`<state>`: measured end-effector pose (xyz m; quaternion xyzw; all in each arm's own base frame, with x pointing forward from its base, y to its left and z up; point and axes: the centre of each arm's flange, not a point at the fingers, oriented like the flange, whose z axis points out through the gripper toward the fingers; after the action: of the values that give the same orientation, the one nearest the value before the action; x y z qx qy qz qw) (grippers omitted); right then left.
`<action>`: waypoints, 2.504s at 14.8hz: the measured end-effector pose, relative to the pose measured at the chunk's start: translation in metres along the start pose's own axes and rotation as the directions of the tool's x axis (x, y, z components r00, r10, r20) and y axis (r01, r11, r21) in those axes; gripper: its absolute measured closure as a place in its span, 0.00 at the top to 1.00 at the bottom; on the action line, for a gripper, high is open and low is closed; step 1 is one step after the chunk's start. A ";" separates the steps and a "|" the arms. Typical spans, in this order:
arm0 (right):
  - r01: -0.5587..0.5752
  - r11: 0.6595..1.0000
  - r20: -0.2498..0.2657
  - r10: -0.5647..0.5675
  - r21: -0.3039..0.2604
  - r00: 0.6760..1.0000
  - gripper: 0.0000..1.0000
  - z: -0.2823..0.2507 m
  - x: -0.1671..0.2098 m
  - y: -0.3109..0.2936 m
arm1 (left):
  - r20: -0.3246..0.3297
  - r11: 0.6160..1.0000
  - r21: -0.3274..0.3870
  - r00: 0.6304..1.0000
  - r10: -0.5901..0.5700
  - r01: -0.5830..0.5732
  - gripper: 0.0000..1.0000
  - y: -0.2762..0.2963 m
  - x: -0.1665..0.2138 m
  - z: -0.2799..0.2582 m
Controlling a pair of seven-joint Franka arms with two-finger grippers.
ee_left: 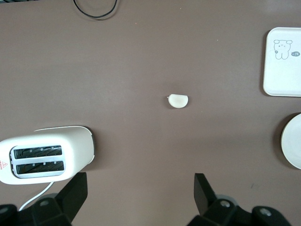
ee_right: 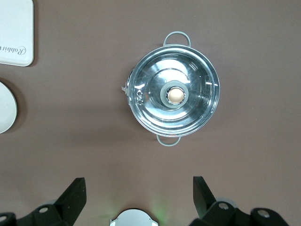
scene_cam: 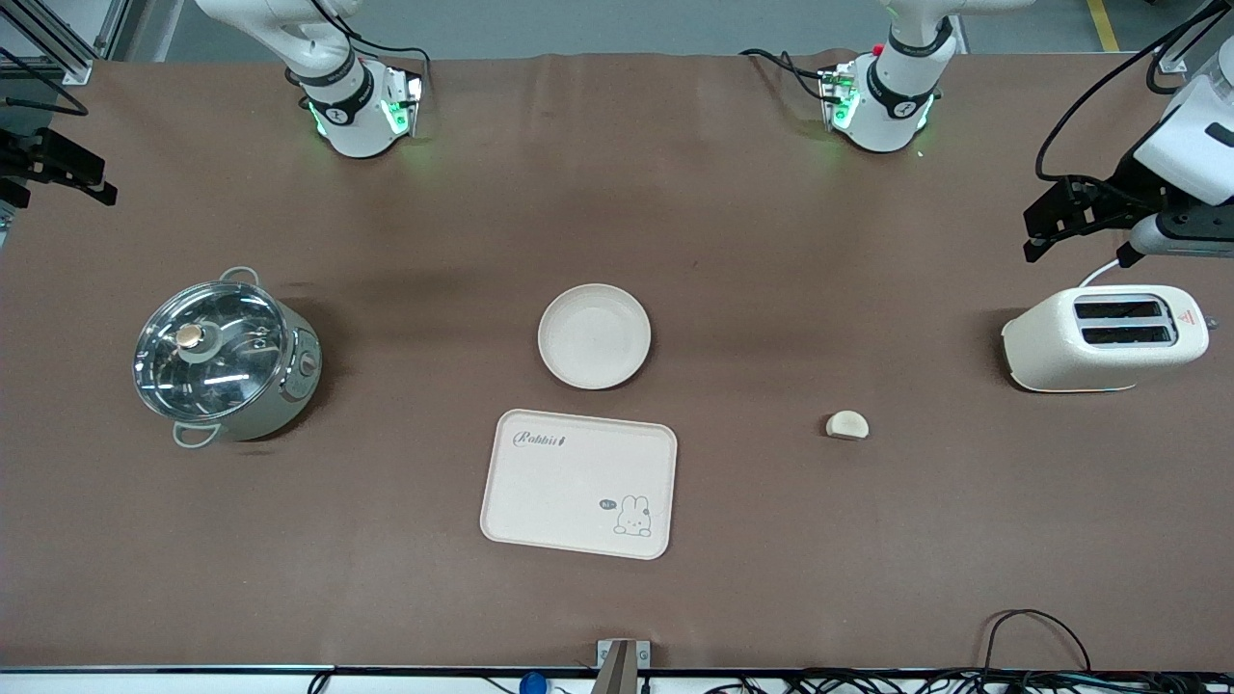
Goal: Place bun in plate and plate on tray
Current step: 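Reach the left gripper toward the small white bun, then grasp the bun with the left gripper while the right gripper reaches out, then lift the bun with the left gripper while the right gripper nears the plate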
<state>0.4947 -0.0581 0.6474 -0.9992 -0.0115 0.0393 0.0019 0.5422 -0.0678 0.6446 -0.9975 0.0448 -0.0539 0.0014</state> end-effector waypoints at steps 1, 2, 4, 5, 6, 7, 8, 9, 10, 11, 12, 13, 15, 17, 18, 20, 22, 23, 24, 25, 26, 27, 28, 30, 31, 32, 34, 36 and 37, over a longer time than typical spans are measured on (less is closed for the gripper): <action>0.000 1.000 0.000 0.000 0.000 1.000 1.00 0.000 0.000 0.000 | 0.000 1.000 0.000 1.000 0.000 0.000 1.00 0.000 0.000 0.000; 0.000 1.000 0.000 0.000 0.000 1.000 1.00 0.000 0.000 0.000 | 0.001 1.000 0.000 1.000 -0.001 0.001 1.00 0.000 0.000 0.000; 0.000 1.000 -0.001 0.000 0.000 1.000 1.00 0.000 0.000 0.000 | 0.000 1.000 0.000 1.000 -0.003 0.003 1.00 0.000 0.000 0.000; 0.000 1.000 -0.002 0.000 0.000 1.000 1.00 0.000 0.000 0.000 | 0.001 1.000 0.000 1.000 -0.003 0.003 1.00 0.000 0.000 0.000; 0.000 1.000 -0.004 0.000 -0.001 1.000 1.00 0.000 0.001 0.000 | 0.008 1.000 0.000 1.000 -0.003 0.003 1.00 0.000 0.001 0.003; 0.000 1.000 -0.003 0.000 -0.001 1.000 1.00 0.000 0.001 0.000 | 0.024 1.000 0.000 1.000 -0.002 0.002 1.00 0.001 0.001 0.008; 0.001 1.000 -0.001 -0.001 -0.001 1.000 1.00 0.001 0.002 0.000 | 0.049 1.000 0.000 0.999 0.000 0.001 1.00 0.002 0.003 0.019; 0.005 1.000 0.002 -0.005 0.000 1.000 1.00 0.004 0.003 -0.002 | 0.081 1.000 -0.001 0.997 0.001 -0.001 1.00 0.003 0.006 0.037; 0.013 1.000 0.003 -0.013 -0.001 1.000 1.00 0.009 0.007 -0.005 | 0.120 1.000 -0.003 0.993 0.003 -0.003 1.00 0.005 0.011 0.061; 0.023 1.000 0.001 -0.023 -0.002 1.000 1.00 0.018 0.011 -0.010 | 0.149 1.000 -0.008 0.989 0.006 -0.005 1.00 0.007 0.020 0.090; 0.031 1.000 0.001 -0.031 0.003 1.000 1.00 0.029 0.015 -0.014 | 0.161 1.000 -0.014 0.987 0.010 -0.008 1.00 0.009 0.033 0.124; 0.037 0.999 0.003 -0.037 0.018 0.999 1.00 0.042 0.019 -0.019 | 0.163 1.000 -0.022 0.987 0.011 -0.008 1.00 0.014 0.047 0.163; 0.041 0.998 -0.001 -0.041 0.050 0.999 1.00 0.072 0.028 -0.025 | 0.162 0.999 -0.031 0.987 -0.019 0.024 1.00 0.034 0.071 0.252; 0.044 0.996 -0.006 -0.044 0.079 0.999 1.00 0.108 0.035 -0.033 | 0.152 0.998 -0.042 0.988 -0.035 0.042 1.00 0.063 0.081 0.327; 0.047 0.994 -0.005 -0.047 0.095 0.999 1.00 0.128 0.036 -0.040 | 0.134 0.998 -0.050 0.990 -0.033 0.040 1.00 0.077 0.083 0.357; 0.056 0.991 -0.024 -0.053 0.123 0.998 1.00 0.169 0.039 -0.057 | 0.088 0.997 -0.064 0.995 -0.036 0.042 1.00 0.088 0.082 0.399; 0.080 0.987 -0.047 -0.074 0.140 0.996 1.00 0.210 0.037 -0.083 | 0.064 0.996 -0.070 0.997 -0.044 0.048 1.00 0.086 0.075 0.426; 0.098 0.985 -0.051 -0.091 0.145 0.995 1.00 0.229 0.034 -0.101 | 0.054 0.996 -0.071 0.997 -0.049 0.053 1.00 0.083 0.070 0.435; 0.107 0.982 -0.047 -0.101 0.157 0.994 1.00 0.245 0.032 -0.118 | 0.047 0.996 -0.072 0.998 -0.052 0.055 1.00 0.081 0.065 0.441; 0.106 0.979 -0.038 -0.101 0.176 0.994 1.00 0.260 0.032 -0.133 | 0.044 0.996 -0.072 0.998 -0.053 0.056 0.97 0.080 0.059 0.447; 0.104 0.976 -0.031 -0.100 0.194 0.994 1.00 0.273 0.033 -0.145 | 0.046 0.996 -0.072 0.998 -0.053 0.056 0.97 0.080 0.055 0.452; 0.102 0.973 -0.029 -0.098 0.208 0.995 1.00 0.284 0.036 -0.156 | 0.048 0.996 -0.071 0.997 -0.054 0.057 0.90 0.079 0.052 0.455; 0.099 0.970 -0.029 -0.095 0.220 0.995 1.00 0.296 0.038 -0.166 | 0.048 0.996 -0.071 0.997 -0.054 0.057 0.80 0.079 0.050 0.456; 0.077 0.962 -0.030 -0.072 0.261 0.997 1.00 0.321 0.040 -0.190 | 0.033 0.996 -0.074 0.998 -0.053 0.055 0.60 0.079 0.047 0.458; 0.061 0.957 -0.027 -0.055 0.284 0.998 1.00 0.334 0.039 -0.205 | 0.016 0.996 -0.077 0.999 -0.052 0.053 0.48 0.078 0.045 0.459; 0.042 0.953 -0.029 -0.035 0.301 0.999 1.00 0.346 0.037 -0.221 | 0.000 0.995 -0.080 0.999 -0.051 0.051 0.40 0.079 0.044 0.459; 0.007 0.948 -0.037 0.005 0.317 0.999 1.00 0.374 0.031 -0.258 | -0.016 0.995 -0.087 0.999 -0.046 0.044 0.24 0.083 0.041 0.457; -0.007 0.948 -0.061 0.028 0.318 0.998 1.00 0.405 0.019 -0.301 | -0.027 0.995 -0.098 0.999 -0.035 0.032 0.15 0.093 0.041 0.450; -0.016 0.948 -0.067 0.039 0.317 0.997 1.00 0.422 0.010 -0.321 | -0.029 0.994 -0.108 0.999 -0.028 0.025 0.14 0.102 0.041 0.443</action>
<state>0.4644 0.2646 0.2278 -0.9868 0.0088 0.0042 0.1617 0.6216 -0.1741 0.2082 -0.9957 0.0345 -0.0668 -0.0535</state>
